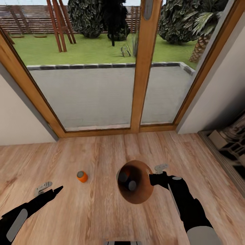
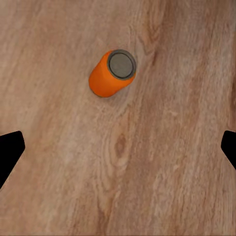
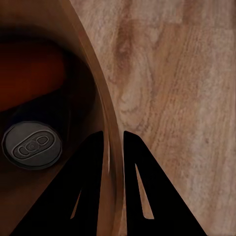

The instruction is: Put the three can of soda from the living room inside the tash can in the kitchen.

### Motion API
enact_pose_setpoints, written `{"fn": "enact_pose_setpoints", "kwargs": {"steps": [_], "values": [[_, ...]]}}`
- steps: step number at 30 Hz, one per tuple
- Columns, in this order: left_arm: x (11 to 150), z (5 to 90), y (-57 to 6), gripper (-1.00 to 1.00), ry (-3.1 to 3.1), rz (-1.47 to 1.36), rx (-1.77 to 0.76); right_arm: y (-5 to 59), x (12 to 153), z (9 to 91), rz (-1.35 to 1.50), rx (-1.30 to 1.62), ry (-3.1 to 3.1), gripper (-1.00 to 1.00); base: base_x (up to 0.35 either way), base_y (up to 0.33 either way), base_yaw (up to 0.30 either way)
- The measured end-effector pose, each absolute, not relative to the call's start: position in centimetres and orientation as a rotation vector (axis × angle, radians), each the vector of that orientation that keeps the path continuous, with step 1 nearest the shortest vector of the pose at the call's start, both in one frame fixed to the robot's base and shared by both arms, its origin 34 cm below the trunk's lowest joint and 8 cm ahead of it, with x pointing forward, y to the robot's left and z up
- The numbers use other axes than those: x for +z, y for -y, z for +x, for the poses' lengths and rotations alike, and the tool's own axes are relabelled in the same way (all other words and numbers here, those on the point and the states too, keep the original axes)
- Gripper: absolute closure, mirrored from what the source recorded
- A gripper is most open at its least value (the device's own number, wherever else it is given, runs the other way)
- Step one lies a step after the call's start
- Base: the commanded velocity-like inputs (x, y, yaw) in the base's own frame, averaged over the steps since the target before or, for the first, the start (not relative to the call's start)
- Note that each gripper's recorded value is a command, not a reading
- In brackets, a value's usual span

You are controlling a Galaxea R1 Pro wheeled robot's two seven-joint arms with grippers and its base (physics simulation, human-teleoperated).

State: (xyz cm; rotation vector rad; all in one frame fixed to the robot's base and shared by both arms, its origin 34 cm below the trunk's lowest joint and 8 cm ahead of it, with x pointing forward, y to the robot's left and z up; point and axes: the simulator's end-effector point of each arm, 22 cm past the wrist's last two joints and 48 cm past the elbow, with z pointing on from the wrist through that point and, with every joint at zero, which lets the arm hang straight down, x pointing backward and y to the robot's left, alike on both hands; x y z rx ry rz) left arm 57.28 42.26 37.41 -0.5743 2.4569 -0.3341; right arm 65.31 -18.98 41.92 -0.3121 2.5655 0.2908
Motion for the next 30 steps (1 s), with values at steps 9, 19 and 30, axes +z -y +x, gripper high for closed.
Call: {"fn": "enact_pose_setpoints", "kwargs": {"steps": [9,19,30], "values": [[37.5,57.3,-41.9,-1.00,-2.494,-0.590,-0.340,18.6,42.2,65.3,-0.314,0.297,-2.562,1.00,0.251,0.224,-0.047],[40.9,63.6,-33.9,-1.00,-2.751,-0.409,-0.371,18.2,42.2,65.3,-0.311,0.305,-2.561,1.00,0.086,0.043,-0.002],[38.1,60.9,-22.5,-1.00,-2.902,-0.162,-0.337,18.8,42.6,65.6,-0.292,0.293,-2.572,1.00,0.001,0.001,0.000]]}}
